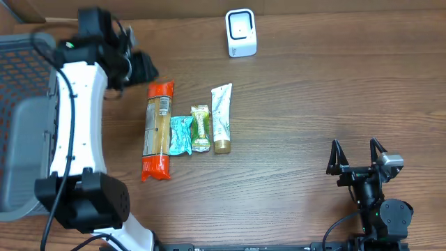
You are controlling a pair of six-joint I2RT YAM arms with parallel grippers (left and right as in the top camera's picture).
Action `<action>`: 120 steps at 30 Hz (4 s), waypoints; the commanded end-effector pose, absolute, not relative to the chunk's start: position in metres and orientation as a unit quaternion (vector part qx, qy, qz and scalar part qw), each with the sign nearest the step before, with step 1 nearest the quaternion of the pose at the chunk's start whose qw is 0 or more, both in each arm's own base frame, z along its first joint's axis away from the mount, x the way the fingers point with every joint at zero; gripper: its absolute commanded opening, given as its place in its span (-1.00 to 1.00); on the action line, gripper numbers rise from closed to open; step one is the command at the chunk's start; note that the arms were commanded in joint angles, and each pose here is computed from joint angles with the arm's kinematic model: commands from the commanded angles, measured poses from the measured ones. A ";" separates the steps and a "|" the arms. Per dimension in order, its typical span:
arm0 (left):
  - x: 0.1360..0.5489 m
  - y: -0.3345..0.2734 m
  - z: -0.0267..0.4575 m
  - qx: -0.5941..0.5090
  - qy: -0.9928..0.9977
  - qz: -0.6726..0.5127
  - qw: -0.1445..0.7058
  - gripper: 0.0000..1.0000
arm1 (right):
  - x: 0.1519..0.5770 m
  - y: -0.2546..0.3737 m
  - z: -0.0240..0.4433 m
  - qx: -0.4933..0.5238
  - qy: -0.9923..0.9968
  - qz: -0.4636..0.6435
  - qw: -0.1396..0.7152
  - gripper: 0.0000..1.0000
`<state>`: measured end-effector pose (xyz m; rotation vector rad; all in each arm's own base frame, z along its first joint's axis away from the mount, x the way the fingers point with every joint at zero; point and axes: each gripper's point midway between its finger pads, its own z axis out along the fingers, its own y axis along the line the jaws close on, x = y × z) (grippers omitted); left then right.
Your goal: Scan the item barcode
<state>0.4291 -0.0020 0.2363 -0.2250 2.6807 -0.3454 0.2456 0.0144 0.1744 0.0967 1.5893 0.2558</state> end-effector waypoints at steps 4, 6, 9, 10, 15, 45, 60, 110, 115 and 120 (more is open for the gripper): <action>0.427 -0.061 0.363 0.003 0.925 -0.169 0.342 0.05 | 0.246 0.016 0.172 0.038 0.711 0.116 0.692 1.00; 0.419 -0.081 0.383 0.027 0.917 -0.177 0.356 0.06 | 0.246 0.016 0.172 0.038 0.711 0.116 0.692 1.00; 0.406 -0.102 0.381 0.049 0.922 -0.175 0.342 0.09 | 0.246 0.016 0.172 0.038 0.711 0.116 0.692 1.00; 0.402 -0.108 0.377 0.056 0.925 -0.178 0.332 0.10 | 0.246 0.016 0.172 0.038 0.711 0.116 0.692 1.00; 0.390 -0.126 0.360 0.074 0.939 -0.159 0.297 0.18 | 0.246 0.016 0.172 0.039 0.711 0.117 0.692 1.00; 0.380 -0.148 0.340 0.100 0.946 -0.158 0.263 1.00 | 0.246 0.016 0.172 0.039 0.711 0.117 0.692 1.00; 0.380 -0.148 0.340 0.100 0.947 -0.158 0.263 0.99 | 0.246 0.016 0.172 0.039 0.711 0.117 0.692 1.00; 0.382 -0.131 0.335 0.019 0.958 -0.129 0.255 0.06 | 0.246 0.016 0.172 0.039 0.711 0.117 0.692 1.00; 0.377 -0.127 0.341 0.037 0.957 -0.115 0.262 0.37 | 0.246 0.016 0.172 0.038 0.711 0.116 0.692 1.00; 0.366 -0.114 0.358 0.035 0.953 -0.096 0.284 0.60 | 0.246 0.016 0.172 0.039 0.711 0.117 0.692 1.00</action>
